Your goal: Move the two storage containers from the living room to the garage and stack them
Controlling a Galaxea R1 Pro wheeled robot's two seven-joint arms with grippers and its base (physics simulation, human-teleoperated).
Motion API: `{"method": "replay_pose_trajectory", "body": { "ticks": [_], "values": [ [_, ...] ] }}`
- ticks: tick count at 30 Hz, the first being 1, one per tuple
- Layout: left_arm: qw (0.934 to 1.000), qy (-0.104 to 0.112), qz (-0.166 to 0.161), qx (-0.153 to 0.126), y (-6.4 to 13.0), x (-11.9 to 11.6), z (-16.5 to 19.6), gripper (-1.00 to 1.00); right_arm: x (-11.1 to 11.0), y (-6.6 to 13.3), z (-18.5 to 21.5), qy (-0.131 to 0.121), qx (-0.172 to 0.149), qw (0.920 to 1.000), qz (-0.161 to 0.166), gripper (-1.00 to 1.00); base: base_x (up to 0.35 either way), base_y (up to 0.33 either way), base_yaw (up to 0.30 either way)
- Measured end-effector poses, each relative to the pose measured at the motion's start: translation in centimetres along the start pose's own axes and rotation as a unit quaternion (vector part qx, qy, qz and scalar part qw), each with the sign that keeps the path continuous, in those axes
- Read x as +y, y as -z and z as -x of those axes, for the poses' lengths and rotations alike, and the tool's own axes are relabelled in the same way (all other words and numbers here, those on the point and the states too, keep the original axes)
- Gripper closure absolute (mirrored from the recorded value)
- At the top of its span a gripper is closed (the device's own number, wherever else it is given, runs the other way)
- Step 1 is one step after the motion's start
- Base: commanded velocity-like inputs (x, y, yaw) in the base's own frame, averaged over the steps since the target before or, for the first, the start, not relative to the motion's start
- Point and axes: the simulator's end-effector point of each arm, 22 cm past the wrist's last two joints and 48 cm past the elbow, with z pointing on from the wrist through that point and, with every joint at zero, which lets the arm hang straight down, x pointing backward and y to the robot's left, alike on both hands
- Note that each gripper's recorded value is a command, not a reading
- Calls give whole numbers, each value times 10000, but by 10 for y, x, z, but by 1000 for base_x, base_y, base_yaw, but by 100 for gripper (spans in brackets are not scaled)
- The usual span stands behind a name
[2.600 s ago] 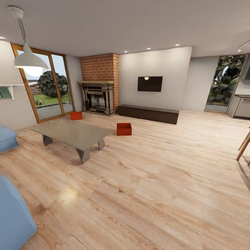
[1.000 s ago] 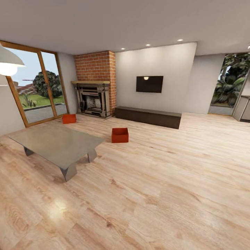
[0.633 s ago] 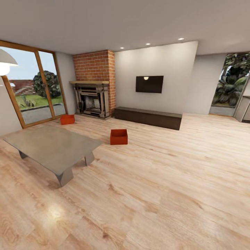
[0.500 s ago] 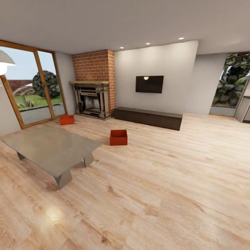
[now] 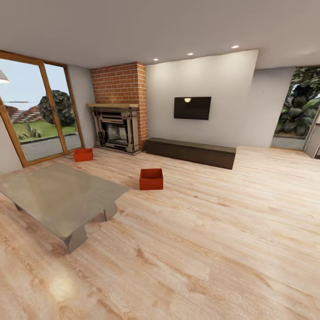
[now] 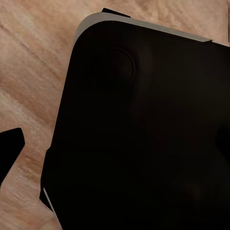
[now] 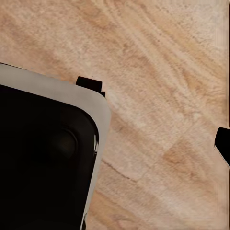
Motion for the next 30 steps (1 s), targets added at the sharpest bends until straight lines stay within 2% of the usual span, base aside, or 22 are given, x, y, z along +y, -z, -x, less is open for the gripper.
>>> {"method": "replay_pose_trajectory", "body": {
  "ticks": [30],
  "values": [
    [10000,0,0,-23,0,0,1,-100,0,0,0,19,1,10000,4,-100,322,0,0]
  ]
}}
